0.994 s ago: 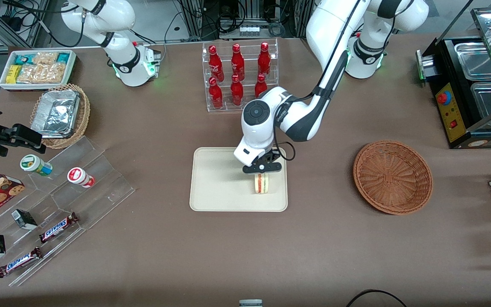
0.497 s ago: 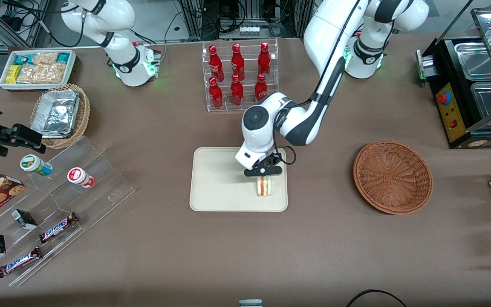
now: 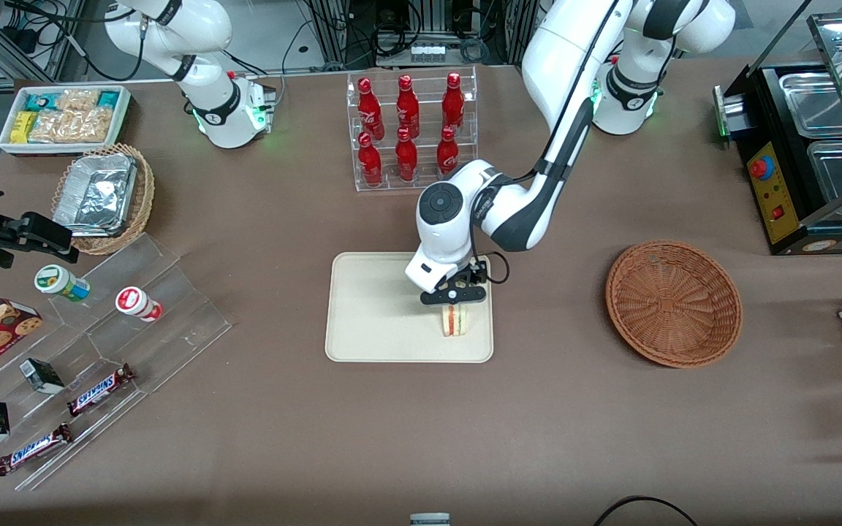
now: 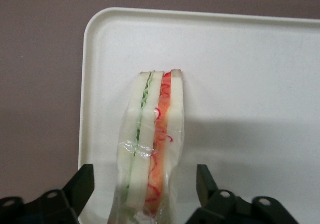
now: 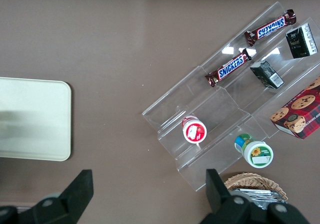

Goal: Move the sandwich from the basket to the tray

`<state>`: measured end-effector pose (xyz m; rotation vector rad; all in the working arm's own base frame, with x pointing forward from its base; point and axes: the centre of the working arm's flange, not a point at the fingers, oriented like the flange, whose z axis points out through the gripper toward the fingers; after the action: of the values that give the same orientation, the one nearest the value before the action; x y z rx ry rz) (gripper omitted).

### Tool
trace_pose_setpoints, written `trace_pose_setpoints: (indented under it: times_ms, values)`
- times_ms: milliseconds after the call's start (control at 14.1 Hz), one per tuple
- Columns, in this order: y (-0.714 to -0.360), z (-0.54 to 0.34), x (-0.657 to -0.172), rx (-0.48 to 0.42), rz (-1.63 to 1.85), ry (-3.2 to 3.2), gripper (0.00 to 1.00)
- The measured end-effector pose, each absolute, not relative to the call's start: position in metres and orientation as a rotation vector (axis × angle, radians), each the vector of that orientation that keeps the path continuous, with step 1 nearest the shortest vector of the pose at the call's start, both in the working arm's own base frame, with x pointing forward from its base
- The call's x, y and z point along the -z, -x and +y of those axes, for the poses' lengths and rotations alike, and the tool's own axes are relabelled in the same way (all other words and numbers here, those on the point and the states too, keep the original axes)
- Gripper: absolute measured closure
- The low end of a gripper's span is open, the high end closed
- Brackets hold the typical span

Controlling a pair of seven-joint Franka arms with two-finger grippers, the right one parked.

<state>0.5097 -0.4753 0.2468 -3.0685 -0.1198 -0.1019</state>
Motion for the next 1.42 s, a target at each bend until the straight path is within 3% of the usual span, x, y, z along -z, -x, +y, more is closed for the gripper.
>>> trace_pose_setpoints:
  times_ms: [71, 497, 923, 1419]
  values:
    - [-0.511, -0.476, -0.254, 0.106, -0.141, 3.070, 0.00]
    - [-0.515, -0.462, -0.350, 0.122, -0.325, 3.068, 0.00]
    - [-0.530, -0.387, -0.491, 0.185, -0.513, 3.081, 0.00]
    - [-0.522, -0.303, -0.590, 0.209, -0.682, 3.064, 0.00]
